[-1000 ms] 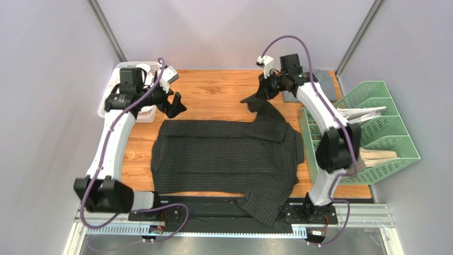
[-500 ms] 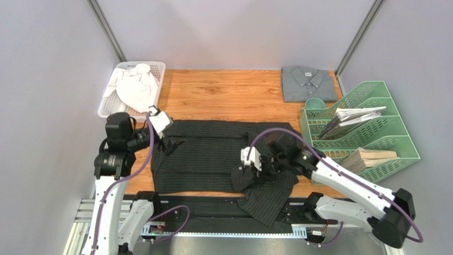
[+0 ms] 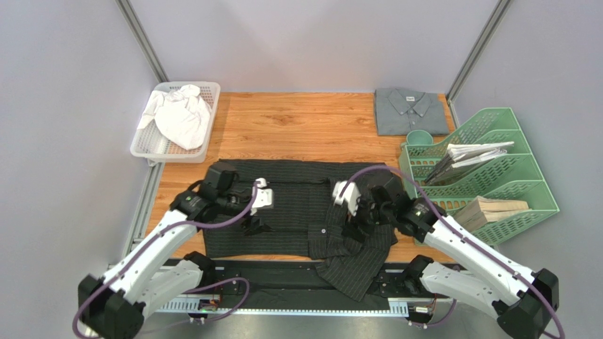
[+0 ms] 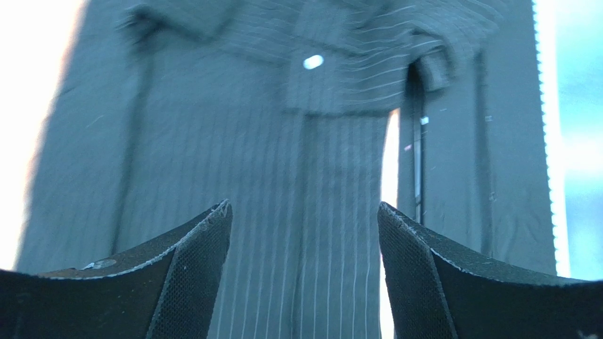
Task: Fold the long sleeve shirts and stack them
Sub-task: Fold the shirt
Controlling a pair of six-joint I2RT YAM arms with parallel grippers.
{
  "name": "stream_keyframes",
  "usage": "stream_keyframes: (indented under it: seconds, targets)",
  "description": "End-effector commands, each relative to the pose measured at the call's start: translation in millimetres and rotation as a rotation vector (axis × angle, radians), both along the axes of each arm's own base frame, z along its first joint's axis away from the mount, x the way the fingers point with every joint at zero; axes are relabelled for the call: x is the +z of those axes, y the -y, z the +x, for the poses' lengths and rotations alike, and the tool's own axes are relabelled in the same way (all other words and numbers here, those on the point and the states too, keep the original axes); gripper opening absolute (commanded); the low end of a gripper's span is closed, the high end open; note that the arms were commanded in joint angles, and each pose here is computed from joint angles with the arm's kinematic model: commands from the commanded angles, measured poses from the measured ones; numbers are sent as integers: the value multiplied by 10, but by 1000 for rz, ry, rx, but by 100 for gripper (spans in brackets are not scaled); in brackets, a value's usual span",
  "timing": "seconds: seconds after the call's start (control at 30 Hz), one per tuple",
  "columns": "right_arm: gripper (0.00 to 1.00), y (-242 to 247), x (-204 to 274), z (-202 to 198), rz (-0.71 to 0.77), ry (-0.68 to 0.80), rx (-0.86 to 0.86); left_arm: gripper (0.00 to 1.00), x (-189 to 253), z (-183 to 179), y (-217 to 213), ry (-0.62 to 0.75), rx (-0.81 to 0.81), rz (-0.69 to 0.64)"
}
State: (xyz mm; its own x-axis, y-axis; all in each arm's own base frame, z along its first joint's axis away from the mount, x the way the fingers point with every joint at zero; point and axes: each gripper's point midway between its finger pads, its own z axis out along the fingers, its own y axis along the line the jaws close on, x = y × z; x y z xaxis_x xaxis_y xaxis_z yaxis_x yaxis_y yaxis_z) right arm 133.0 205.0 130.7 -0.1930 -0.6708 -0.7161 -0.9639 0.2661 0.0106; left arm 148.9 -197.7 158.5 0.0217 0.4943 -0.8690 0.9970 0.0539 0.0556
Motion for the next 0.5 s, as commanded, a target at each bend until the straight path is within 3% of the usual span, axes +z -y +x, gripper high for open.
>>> stream_keyframes:
  seconds: [0.0,0.07,0.17,0.3,0.47]
  targets:
    - [62,113,314,640,162,-119,-393,77,-23,39,533,42,-159,-52]
    - [57,251,282,938,225,-314,-559,76,-154,-16,786,11,-230,-30]
    - [47,316,177,1131,244,-530,-647,75,-333,82,1068,-9,-261,4]
    - [42,325,18,1326,223,-608,-686,74,-436,246,1404,-3,-275,20]
    - [40,330,-179,1509,198,-658,-720,73,-684,391,1672,-48,-309,151]
